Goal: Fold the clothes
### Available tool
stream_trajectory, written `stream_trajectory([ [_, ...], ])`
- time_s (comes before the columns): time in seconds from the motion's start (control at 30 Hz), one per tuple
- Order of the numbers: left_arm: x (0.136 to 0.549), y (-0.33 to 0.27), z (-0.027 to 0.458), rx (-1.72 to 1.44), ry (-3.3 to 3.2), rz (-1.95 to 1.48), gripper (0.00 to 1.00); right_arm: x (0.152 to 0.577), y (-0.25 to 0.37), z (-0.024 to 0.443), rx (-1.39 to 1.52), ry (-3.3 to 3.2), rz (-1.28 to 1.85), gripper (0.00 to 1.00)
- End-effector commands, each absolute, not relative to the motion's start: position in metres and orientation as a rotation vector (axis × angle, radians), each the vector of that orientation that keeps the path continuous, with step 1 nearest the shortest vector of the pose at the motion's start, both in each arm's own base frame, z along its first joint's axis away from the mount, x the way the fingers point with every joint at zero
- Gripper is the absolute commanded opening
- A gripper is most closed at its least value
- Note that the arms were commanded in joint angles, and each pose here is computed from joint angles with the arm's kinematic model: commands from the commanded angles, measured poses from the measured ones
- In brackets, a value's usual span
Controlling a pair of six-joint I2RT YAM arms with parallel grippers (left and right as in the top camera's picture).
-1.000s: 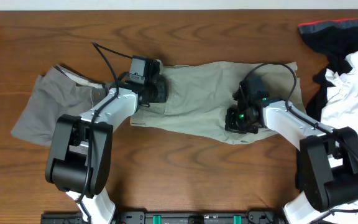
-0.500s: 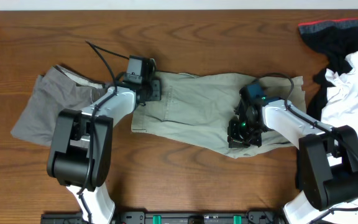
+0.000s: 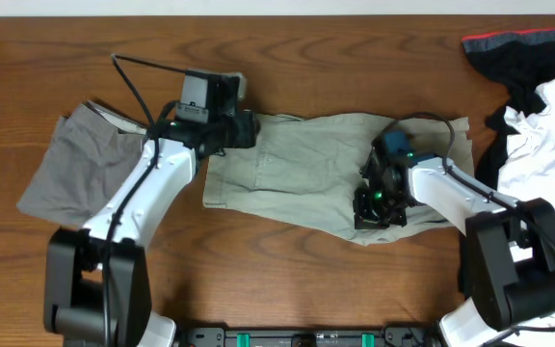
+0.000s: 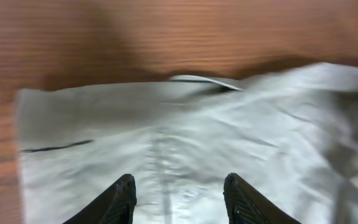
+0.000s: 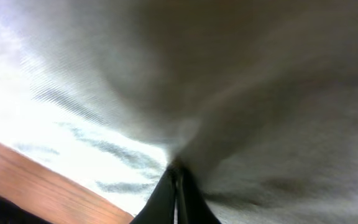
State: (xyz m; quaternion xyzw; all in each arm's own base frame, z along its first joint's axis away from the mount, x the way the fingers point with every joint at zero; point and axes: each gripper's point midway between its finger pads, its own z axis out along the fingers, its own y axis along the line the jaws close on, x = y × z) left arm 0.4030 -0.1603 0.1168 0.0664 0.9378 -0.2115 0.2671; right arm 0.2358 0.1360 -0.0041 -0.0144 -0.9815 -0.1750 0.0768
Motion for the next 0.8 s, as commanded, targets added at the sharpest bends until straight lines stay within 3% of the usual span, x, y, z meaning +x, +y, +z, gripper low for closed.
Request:
stream_trajectory([
  [0.0, 0.387, -0.187, 0.103, 0.349, 2.566, -0.592, 0.47, 0.231, 0.134, 0.005, 0.097, -2.993, -0.534, 0.06],
  [0.07, 0.383, -0.2, 0.092, 0.42, 2.575, -0.592, 0.47, 0.241, 0.136, 0.019, 0.12, -3.062, -0.565, 0.06],
  [0.3, 0.386, -0.235, 0.039, 0.541, 2.587, -0.602, 0.24, 0.266, 0.118, 0.031, -0.066, -3.214, -0.448, 0.01],
  [0.57, 0.395, -0.237, 0.002, 0.501, 2.616, -0.582, 0.22, 0.286, 0.123, 0.002, -0.062, -3.228, -0.45, 0.01],
  [0.77, 0.406, -0.214, -0.013, 0.416, 2.648, -0.4, 0.22, 0.247, 0.11, -0.03, -0.096, -3.035, -0.303, 0.01],
])
